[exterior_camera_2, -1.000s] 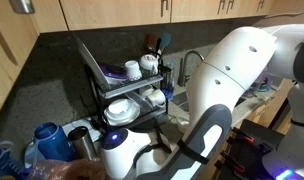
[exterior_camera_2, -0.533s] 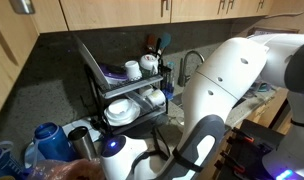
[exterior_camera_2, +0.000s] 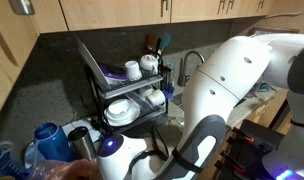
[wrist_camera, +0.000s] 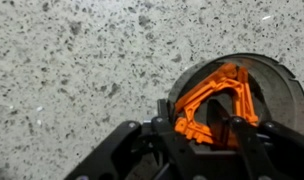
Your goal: Get the black bowl and put it on top of the white bowl on the lower level of the plate dryer
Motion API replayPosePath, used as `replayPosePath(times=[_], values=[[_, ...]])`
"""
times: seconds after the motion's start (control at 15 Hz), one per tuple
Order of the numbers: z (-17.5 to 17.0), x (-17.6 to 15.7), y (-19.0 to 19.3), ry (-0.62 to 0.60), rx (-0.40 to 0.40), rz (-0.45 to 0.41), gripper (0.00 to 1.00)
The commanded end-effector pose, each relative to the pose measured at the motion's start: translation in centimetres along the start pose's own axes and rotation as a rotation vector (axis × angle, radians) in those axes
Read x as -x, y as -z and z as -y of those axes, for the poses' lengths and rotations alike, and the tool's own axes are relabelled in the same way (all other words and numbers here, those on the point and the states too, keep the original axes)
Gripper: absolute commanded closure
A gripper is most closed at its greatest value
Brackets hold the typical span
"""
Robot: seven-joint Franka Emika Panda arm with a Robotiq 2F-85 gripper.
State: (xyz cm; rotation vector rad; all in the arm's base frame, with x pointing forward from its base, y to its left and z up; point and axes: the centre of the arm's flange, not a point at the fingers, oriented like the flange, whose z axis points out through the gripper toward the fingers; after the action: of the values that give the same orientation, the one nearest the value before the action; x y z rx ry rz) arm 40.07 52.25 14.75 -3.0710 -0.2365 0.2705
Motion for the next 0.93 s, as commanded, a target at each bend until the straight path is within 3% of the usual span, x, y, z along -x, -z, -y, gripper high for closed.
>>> replayPosePath(times=[0.0,0.07,0.87], values=[[0.2,0.4,0.3,-0.029,0.03,0.004,0.84],[0.2,0.4,0.2,-0.029,0.029,0.006,0.9],[-0.4,0.7,2.3,-0.016,0.012,0.002,0.9]])
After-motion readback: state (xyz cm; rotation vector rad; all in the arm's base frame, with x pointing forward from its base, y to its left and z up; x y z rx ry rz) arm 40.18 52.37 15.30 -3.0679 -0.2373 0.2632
